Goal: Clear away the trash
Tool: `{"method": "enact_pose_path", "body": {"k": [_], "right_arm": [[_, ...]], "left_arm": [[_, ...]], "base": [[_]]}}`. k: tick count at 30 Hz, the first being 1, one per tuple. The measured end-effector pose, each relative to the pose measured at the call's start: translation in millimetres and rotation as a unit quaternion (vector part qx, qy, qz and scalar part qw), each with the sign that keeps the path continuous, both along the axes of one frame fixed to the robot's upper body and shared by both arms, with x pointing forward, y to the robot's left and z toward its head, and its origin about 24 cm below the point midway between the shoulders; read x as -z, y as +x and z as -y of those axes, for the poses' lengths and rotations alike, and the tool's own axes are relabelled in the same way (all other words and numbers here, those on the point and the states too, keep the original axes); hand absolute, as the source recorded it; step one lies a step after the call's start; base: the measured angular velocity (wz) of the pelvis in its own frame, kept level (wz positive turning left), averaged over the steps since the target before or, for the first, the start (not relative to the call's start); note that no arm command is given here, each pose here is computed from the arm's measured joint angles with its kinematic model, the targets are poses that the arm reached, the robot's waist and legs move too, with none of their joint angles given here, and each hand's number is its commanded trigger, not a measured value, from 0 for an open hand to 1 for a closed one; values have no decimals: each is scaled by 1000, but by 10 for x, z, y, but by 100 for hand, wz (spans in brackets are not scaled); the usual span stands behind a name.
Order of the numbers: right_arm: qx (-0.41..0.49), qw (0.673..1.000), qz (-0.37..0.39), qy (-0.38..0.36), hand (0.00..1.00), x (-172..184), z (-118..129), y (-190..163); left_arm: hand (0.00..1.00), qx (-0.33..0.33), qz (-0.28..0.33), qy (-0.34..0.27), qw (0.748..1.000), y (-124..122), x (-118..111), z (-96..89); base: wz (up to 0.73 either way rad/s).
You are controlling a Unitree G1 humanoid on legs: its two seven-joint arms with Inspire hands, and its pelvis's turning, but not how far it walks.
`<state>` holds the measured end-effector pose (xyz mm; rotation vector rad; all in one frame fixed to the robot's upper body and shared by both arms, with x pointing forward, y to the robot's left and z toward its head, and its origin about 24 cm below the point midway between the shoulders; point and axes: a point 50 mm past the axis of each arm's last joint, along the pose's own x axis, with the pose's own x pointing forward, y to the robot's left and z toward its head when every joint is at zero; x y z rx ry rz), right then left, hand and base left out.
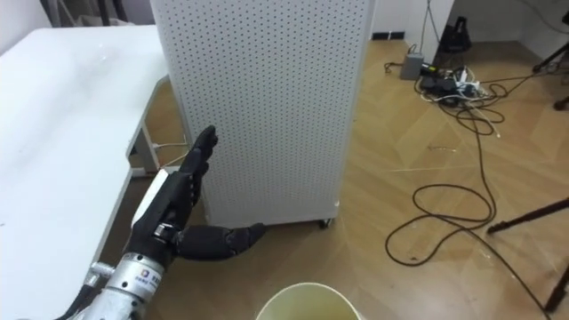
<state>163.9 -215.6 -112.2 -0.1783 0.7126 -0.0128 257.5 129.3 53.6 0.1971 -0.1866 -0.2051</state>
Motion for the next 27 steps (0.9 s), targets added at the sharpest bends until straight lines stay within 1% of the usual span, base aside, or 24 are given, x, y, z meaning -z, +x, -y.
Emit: {"method": "enact_pose_path", "body": {"k": [2,4,8,14,16,18,20,27], "right_arm": [[0,1000,-6,1,100,17,2,-39],[1,1000,-12,2,100,35,4,-78],[0,1000,-12,0,100,35,4,-78],[4,1000,-13,2,100,38,2,-79],[-2,1000,-14,3,100,40,-15,-76],[-19,1000,-17,0,100,44,-29,-80],[-22,1000,-18,1,100,49,-38,-82],[-28,999,-18,7,100,47,-59,-65]], "left_arm": [[0,-2,14,-4,1000,-2,-59,5],[0,-5,16,-3,1000,-2,-66,-4],[0,-5,41,11,999,-10,-150,12],[0,-8,43,20,999,-8,-157,-27],[0,-21,48,24,998,-3,-165,-52],[0,-36,54,34,997,6,-179,-119],[0,-59,63,30,996,14,-205,-196],[0,-89,74,32,993,12,-214,-238]], "base": [[-24],[-23],[-11],[-4],[-33],[-43],[-11],[-21]]}}
